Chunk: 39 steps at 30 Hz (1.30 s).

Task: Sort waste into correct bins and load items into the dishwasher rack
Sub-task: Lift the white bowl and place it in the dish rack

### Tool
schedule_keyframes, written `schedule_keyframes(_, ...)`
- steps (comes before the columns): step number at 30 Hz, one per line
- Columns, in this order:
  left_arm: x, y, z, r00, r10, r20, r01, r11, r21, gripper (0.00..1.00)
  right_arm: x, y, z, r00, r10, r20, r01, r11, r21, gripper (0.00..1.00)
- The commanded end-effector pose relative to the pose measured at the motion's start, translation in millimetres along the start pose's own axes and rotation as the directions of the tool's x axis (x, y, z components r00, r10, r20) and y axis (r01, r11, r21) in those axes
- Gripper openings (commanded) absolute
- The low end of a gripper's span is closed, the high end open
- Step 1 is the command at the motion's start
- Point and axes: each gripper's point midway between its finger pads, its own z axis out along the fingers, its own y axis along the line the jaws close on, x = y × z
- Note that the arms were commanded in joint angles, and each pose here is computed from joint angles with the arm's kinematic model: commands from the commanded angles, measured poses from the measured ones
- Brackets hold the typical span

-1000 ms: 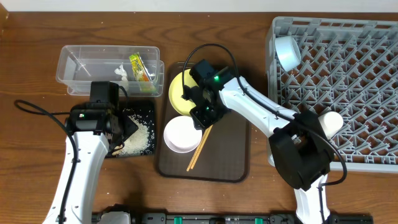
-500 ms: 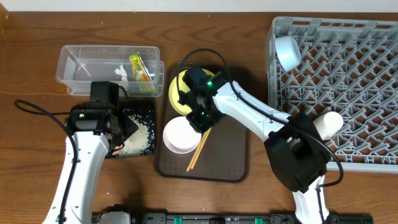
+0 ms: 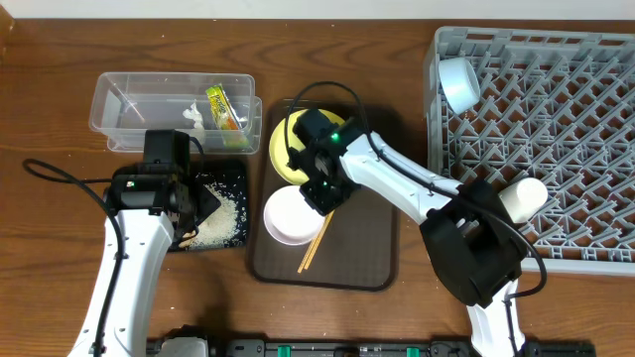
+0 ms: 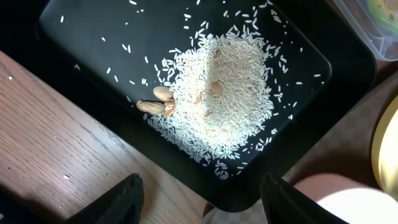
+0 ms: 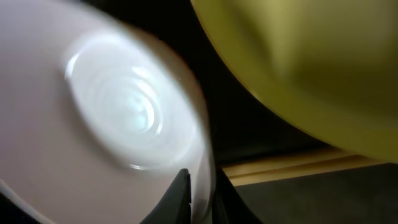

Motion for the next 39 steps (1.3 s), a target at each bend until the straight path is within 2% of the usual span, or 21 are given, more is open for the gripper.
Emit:
schedule_keyframes(1,-0.1,3.3,1.7,1.0,-0.013,-0.003,0.013,1.0,-0.016,0.63,8.5,-2.4,11.0,0.999,0.013,-0.031,-0.012,1.0,0.01,0.04)
schedule_keyframes(2,-0.1,3.5,1.8,1.0,-0.013,-0.003,0.013,1.0,-0.016,0.63,7.8,-2.3,11.0,1.0,0.012,-0.028,-0.012,1.0,0.01,0.01)
schedule_keyframes(7,-0.1,3.5,1.8,1.0,-0.013,-0.003,0.013,1.0,-0.016,0.63,-5.4,-7.2,-4.1,1.0,0.019,0.023,-0.019,1.0,0.011,0.01)
schedule_keyframes(11,-0.1,3.5,1.8,1.0,-0.013,-0.003,0.013,1.0,-0.016,0.63,-24.1,-26.6,-45.5,0.992,0.042,0.122,-0.05,0.997,0.061,0.01)
schedule_keyframes(15,0.0,3.4,1.8,1.0,-0.013,-0.003,0.013,1.0,-0.016,0.63,-43.0,-65.6,-110.2,0.957,0.07,0.281,-0.125,0.975,0.182,0.01)
schedule_keyframes(20,-0.2,3.3,1.7,1.0,-0.013,-0.002,0.013,1.0,-0.016,0.63,-47.7,-141.6,-212.2,0.846,0.109,0.521,-0.331,0.874,0.356,0.01)
schedule_keyframes(25,-0.1,3.3,1.8,1.0,-0.013,-0.003,0.013,1.0,-0.016,0.63,-17.5,-229.1,-299.7,0.699,0.129,0.703,-0.599,0.643,0.478,0.01)
schedule_keyframes(28,-0.2,3.4,1.8,1.0,-0.013,-0.002,0.013,1.0,-0.016,0.63,14.0,-277.2,-340.2,0.626,0.131,0.769,-0.736,0.428,0.525,0.01)
schedule_keyframes(31,-0.2,3.3,1.8,1.0,-0.013,-0.002,0.013,1.0,-0.016,0.63,58.2,-317.1,-379.4,0.539,0.128,0.832,-0.841,0.135,0.524,0.01)
schedule_keyframes(33,-0.2,3.3,1.8,1.0,-0.013,-0.002,0.013,1.0,-0.016,0.63,77.2,-333.0,-393.9,0.504,0.12,0.855,-0.862,0.014,0.506,0.01)
schedule_keyframes(35,-0.2,3.2,1.8,1.0,-0.013,-0.002,0.013,1.0,-0.015,0.63,90.2,-346.1,-399.4,0.485,0.121,0.866,-0.868,-0.06,0.494,0.01)
schedule_keyframes(39,-0.3,3.3,1.8,1.0,-0.013,-0.002,0.013,1.0,-0.015,0.63,108.2,-371.6,-391.7,0.482,0.155,0.862,-0.852,-0.144,0.503,0.01)
